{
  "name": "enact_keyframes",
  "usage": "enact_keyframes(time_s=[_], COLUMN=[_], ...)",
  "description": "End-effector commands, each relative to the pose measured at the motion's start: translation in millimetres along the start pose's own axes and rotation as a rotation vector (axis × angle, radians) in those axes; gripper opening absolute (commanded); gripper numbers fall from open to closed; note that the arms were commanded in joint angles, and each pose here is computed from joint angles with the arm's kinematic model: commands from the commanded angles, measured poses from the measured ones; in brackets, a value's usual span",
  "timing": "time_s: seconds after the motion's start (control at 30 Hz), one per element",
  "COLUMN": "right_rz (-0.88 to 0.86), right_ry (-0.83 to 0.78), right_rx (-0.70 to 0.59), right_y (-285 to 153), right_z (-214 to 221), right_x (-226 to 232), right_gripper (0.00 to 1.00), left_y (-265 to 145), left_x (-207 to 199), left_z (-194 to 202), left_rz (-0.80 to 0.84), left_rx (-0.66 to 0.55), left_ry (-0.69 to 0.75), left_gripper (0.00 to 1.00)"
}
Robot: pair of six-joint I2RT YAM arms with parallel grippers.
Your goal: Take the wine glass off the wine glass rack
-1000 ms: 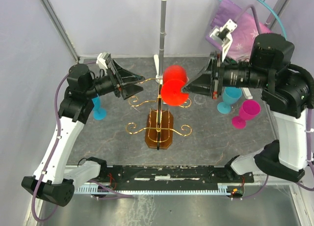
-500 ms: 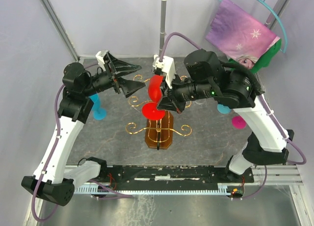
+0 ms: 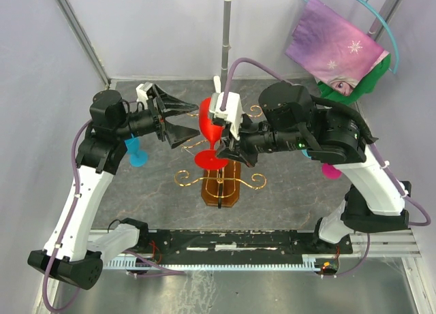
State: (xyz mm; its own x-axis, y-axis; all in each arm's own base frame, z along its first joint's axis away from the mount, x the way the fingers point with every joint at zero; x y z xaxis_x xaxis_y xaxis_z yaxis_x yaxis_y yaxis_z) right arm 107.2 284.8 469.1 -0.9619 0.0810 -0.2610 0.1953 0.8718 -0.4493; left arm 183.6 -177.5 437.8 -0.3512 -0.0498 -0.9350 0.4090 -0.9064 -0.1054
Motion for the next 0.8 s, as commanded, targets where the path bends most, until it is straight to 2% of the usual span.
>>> enact_keyframes(time_s=[0.0,0.33,0.77], right_rz=[0.016,-0.097,-0.187], right_ry=[-0.067,-0.06,-0.039], right_rx=[-0.122,-0.225,-0.237], right_y=[-8,-2,3], right_z=[-28,-50,-53], right_x=[5,28,43], right_gripper=[0.01,0.01,0.01], left_y=[-8,-6,-6], left_x=[-7,-4,-4], left_z=[14,13,17], left_rz=[0.019,0.06,0.076], left_rx=[0.05,0.084,0.151], left_ry=[0.096,0.095,0.099], left_gripper=[0.9,0.9,0.87])
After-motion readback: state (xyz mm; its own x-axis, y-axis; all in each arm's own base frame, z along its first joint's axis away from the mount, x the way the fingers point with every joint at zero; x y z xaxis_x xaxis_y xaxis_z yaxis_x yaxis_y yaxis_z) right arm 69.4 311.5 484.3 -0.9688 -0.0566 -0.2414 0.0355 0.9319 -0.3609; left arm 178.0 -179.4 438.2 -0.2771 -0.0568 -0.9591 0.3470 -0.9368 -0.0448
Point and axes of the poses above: each gripper's point midway between its finger pads, its own y axis out along the fingers, its own x axis along the line the jaws close on, z = x × y, the point moved 5 cm from there along -y, back along the fingers, and after that the axes turned 15 degrees about -y, right-handed, at the moved point
